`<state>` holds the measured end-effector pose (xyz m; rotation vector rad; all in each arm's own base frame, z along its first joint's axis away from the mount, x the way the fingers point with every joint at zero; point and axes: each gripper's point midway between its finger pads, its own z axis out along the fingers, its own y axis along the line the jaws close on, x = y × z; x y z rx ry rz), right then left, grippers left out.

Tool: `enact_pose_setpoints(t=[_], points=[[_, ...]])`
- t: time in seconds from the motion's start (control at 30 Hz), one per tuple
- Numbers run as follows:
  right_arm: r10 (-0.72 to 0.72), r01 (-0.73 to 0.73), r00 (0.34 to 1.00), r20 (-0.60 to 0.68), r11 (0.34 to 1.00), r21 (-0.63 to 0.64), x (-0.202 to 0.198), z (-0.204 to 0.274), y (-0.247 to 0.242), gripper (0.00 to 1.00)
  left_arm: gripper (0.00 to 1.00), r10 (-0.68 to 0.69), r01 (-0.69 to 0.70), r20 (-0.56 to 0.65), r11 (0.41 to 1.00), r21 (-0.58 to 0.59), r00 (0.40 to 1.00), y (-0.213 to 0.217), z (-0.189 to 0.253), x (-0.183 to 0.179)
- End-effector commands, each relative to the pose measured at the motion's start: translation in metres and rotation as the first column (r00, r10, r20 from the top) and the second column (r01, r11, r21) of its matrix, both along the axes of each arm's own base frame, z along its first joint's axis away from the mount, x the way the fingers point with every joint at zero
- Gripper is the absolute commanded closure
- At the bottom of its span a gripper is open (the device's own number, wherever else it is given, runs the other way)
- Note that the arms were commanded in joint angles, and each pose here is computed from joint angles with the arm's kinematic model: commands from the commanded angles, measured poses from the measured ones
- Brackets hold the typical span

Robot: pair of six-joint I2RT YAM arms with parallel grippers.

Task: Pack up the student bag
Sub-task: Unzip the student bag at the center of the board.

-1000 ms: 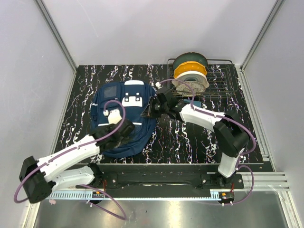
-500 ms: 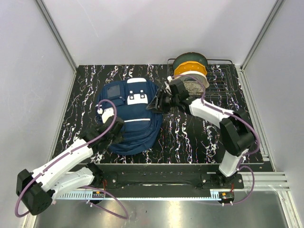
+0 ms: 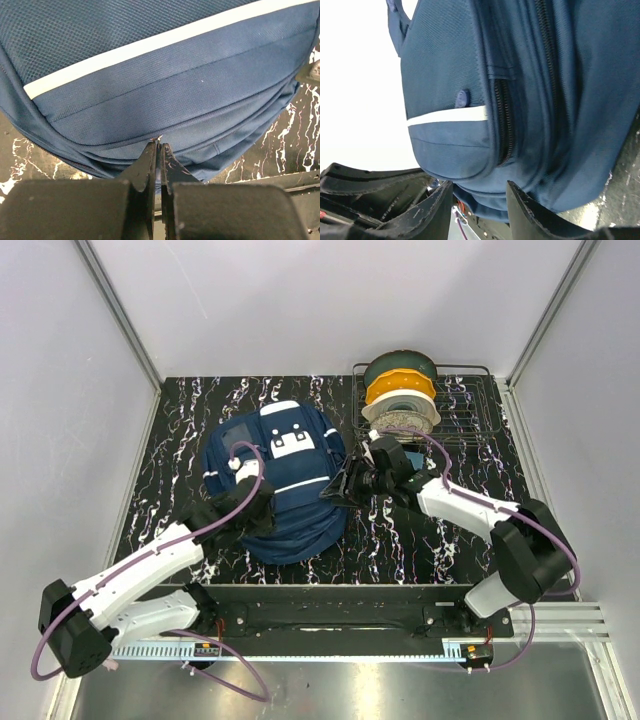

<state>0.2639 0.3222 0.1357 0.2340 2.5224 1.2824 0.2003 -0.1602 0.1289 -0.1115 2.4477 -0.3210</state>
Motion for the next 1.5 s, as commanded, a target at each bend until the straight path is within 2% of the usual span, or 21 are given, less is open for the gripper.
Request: enact_pose_setpoints(t=[0.0, 0.2, 0.33, 0.5, 0.53, 0.57, 0.63, 0.83, 0.93, 1.03, 1.27, 1.47], points=[[-0.017, 0.013, 0.998, 0.057, 0.997, 0.072, 0.013, 0.022, 0.017, 0.5, 1.0, -0.058, 0.069, 0.105, 0.992, -0.104, 0.993, -0.035, 0.034, 0.015], [-0.004, 0.0, 0.999, 0.037, 0.994, 0.11, 0.016, 0.019, 0.027, 0.55, 1.0, -0.083, 0.095, 0.103, 0.989, -0.113, 0.991, -0.045, 0.031, 0.011], [-0.014, 0.009, 0.999, 0.043, 0.992, 0.123, 0.02, 0.017, 0.031, 0.62, 1.0, -0.091, 0.104, 0.114, 0.988, -0.112, 0.989, -0.046, 0.034, 0.01], [-0.018, 0.009, 0.998, 0.067, 0.991, 0.135, 0.027, 0.022, 0.034, 0.77, 1.0, -0.102, 0.116, 0.124, 0.988, -0.106, 0.987, -0.045, 0.037, 0.009], [-0.016, 0.005, 0.996, 0.082, 0.992, 0.13, 0.028, 0.024, 0.034, 0.82, 1.0, -0.103, 0.117, 0.126, 0.988, -0.103, 0.987, -0.044, 0.037, 0.009], [-0.028, 0.017, 0.995, 0.094, 0.993, 0.12, 0.031, 0.025, 0.032, 0.92, 1.0, -0.103, 0.116, 0.127, 0.988, -0.102, 0.987, -0.044, 0.038, 0.009], [-0.037, 0.024, 0.991, 0.126, 0.995, 0.102, 0.033, 0.03, 0.028, 1.0, 1.0, -0.093, 0.107, 0.133, 0.989, -0.104, 0.987, -0.042, 0.04, 0.01], [-0.114, 0.106, 0.97, 0.214, 0.993, 0.05, 0.045, 0.048, 0.007, 1.0, 1.0, -0.038, 0.045, 0.118, 0.998, -0.054, 0.992, -0.022, 0.03, 0.005], [-0.13, 0.121, 0.966, 0.225, 0.991, 0.054, 0.051, 0.055, -0.001, 1.0, 1.0, 0.056, -0.062, 0.106, 0.997, 0.054, 0.993, 0.009, 0.019, 0.004], [-0.137, 0.129, 0.961, 0.239, 0.99, 0.049, 0.054, 0.059, -0.006, 1.0, 1.0, 0.091, -0.1, 0.07, 0.985, 0.14, 0.993, 0.033, 0.006, -0.001], [-0.12, 0.111, 0.959, 0.257, 0.993, 0.048, 0.055, 0.066, -0.005, 1.0, 1.0, 0.193, -0.201, 0.069, 0.971, 0.128, 0.979, 0.074, -0.002, 0.006], [-0.116, 0.104, 0.956, 0.269, 0.993, 0.062, 0.053, 0.074, -0.004, 1.0, 1.0, 0.233, -0.234, 0.026, 0.964, 0.123, 0.972, 0.081, -0.007, 0.01]])
